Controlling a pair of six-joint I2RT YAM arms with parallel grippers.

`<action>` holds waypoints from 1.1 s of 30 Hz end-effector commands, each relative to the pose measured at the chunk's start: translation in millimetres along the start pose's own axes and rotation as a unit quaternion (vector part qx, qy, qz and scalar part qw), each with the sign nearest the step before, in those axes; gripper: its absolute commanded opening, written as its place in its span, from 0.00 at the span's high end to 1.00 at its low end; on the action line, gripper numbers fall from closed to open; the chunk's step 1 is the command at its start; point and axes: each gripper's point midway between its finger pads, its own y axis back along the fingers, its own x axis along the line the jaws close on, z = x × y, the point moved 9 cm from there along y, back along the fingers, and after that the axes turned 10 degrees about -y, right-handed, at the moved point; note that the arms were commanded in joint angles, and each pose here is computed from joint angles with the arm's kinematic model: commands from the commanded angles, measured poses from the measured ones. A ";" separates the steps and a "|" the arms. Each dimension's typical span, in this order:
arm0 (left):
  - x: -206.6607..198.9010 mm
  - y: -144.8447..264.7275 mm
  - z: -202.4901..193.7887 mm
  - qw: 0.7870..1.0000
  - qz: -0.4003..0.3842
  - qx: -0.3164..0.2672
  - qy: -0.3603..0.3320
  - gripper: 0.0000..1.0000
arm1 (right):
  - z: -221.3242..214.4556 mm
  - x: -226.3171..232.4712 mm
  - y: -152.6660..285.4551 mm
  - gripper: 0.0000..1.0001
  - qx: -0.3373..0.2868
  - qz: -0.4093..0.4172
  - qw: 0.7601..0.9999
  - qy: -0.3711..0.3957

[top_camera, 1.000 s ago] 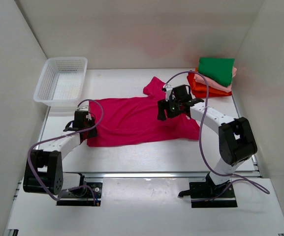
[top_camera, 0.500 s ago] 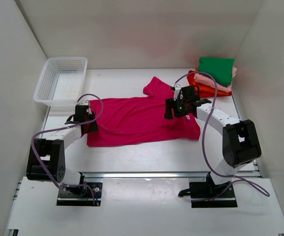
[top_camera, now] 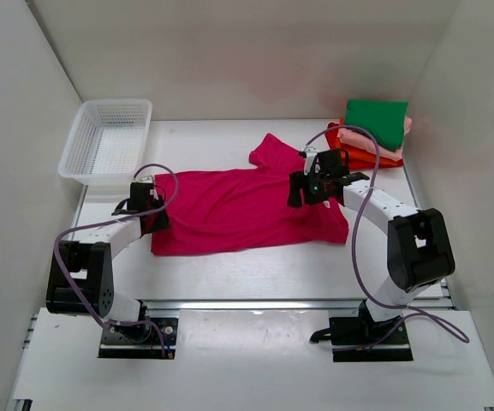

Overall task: Fold and stack the t-shirts
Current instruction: Flatten out the tshirt

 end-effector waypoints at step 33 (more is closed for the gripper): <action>-10.3 71.8 29.5 0.994 -0.060 -0.085 0.014 1.00 | -12.5 -66.3 59.0 0.42 -0.069 -0.113 0.986 -0.105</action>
